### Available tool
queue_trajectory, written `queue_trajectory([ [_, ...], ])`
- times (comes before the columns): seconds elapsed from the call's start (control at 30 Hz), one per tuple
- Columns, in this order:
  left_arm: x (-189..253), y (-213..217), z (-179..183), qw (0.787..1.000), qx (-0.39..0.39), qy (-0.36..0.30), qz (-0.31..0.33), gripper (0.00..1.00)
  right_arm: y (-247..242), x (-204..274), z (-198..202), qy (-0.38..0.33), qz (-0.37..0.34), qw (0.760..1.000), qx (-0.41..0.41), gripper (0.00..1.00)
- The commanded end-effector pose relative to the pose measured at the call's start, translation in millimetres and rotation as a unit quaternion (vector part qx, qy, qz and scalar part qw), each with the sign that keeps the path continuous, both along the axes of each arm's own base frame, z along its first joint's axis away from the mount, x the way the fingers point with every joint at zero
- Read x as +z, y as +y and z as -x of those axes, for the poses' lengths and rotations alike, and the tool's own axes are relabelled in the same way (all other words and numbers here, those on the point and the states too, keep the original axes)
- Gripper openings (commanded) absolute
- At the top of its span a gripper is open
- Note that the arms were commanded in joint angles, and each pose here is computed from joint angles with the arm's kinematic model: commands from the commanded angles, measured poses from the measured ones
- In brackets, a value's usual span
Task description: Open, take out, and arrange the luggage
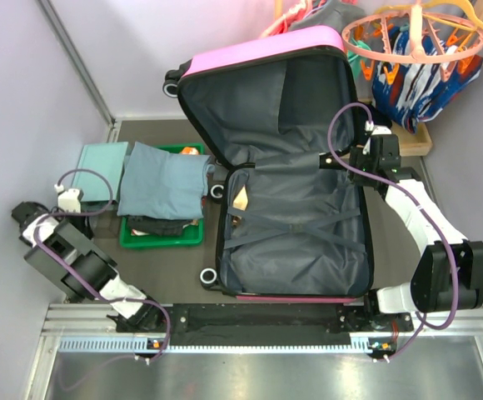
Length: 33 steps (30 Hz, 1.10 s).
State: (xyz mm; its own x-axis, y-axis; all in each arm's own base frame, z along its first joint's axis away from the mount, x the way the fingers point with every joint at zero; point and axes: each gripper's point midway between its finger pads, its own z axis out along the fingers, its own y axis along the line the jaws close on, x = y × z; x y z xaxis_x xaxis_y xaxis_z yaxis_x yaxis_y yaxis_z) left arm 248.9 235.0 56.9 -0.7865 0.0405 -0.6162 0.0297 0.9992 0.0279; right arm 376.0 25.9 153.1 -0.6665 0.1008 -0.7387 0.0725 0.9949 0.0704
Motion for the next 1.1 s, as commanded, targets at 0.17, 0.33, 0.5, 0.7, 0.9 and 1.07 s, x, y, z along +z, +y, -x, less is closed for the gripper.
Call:
queue_trajectory([
  [0.17,2.3,-38.1,76.2,0.994,-0.071,0.076,0.013,0.42,12.5,36.4,-7.0,-0.053,-0.009,0.998,0.02,0.53],
  [0.33,46.8,-48.7,59.2,0.997,-0.072,0.013,0.013,0.65,15.1,44.9,-3.3,-0.062,-0.013,0.998,0.021,0.54],
  [0.5,91.0,-78.0,36.4,0.993,-0.102,-0.054,-0.004,0.71,22.1,58.2,2.7,-0.077,-0.014,0.997,0.024,0.54],
  [0.7,99.7,-144.4,4.2,0.985,-0.164,-0.054,0.009,0.72,97.0,73.2,17.7,-0.091,-0.017,0.991,0.095,0.54],
  [0.9,124.5,-189.7,-40.8,0.98,-0.176,-0.084,0.043,0.72,214.6,54.7,19.6,-0.071,-0.085,0.982,0.151,0.6],
  [1.07,137.3,-214.0,-53.0,0.974,-0.199,-0.101,0.04,0.72,281.9,22.0,2.8,-0.01,-0.187,0.973,0.136,0.64],
])
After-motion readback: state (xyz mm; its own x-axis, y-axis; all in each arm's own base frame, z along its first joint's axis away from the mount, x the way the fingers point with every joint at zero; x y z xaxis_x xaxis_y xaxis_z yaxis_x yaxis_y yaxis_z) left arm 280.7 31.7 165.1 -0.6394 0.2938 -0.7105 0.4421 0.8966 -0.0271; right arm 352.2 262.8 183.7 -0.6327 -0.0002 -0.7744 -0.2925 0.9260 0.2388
